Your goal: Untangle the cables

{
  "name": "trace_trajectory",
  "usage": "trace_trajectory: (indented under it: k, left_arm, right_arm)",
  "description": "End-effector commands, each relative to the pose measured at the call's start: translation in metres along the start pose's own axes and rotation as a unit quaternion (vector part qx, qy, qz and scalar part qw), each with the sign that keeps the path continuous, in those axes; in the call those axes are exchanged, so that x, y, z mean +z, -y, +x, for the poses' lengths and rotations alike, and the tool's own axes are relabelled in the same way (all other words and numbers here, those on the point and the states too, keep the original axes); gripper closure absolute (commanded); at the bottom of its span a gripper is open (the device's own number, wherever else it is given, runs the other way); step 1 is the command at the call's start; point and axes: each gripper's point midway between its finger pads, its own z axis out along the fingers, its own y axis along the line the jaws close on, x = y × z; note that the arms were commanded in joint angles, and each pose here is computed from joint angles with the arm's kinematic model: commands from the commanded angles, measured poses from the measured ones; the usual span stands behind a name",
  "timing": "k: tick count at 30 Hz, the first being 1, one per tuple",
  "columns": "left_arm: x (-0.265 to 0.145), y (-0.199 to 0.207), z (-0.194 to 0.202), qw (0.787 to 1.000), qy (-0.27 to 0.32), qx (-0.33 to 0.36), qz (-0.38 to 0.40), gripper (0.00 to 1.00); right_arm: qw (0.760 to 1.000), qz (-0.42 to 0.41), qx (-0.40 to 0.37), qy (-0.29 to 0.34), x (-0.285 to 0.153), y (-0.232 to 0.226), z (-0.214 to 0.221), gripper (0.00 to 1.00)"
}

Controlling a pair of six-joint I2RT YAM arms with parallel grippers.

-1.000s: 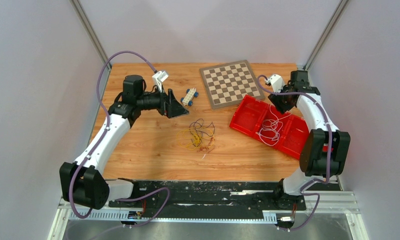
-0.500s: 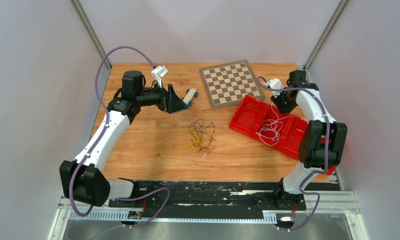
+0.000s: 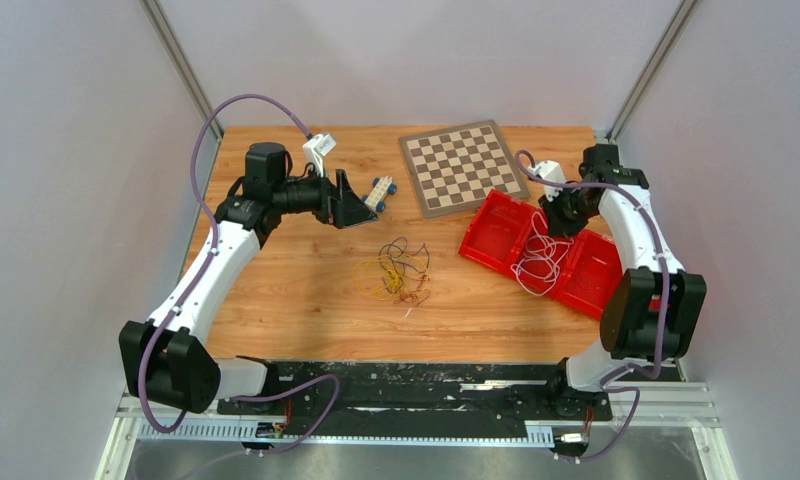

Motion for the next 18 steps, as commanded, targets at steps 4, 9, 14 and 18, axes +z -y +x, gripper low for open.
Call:
trace_trajectory:
  k: [4, 9, 14, 18]
  left_arm:
    - [-0.002, 0.001, -0.010, 1.000, 0.006, 0.021, 0.000, 0.00]
    - [0.000, 0.000, -0.013, 1.000, 0.005, 0.015, 0.001, 0.00]
    - [0.000, 0.000, -0.014, 1.000, 0.006, 0.015, 0.000, 0.00]
    - [-0.002, 0.001, -0.014, 1.000, 0.007, 0.021, -0.004, 0.00]
  right_arm:
    - [0.994, -0.088, 0.051, -0.033, 0.033, -0.051, 0.030, 1.00]
    - [0.994, -0.030, 0.089, -0.056, 0.066, -0.021, 0.044, 1.00]
    - [0.989, 0.027, 0.126, -0.068, 0.086, 0.015, 0.041, 1.00]
    - [0.986, 0.073, 0.132, -0.076, 0.097, 0.042, 0.041, 1.00]
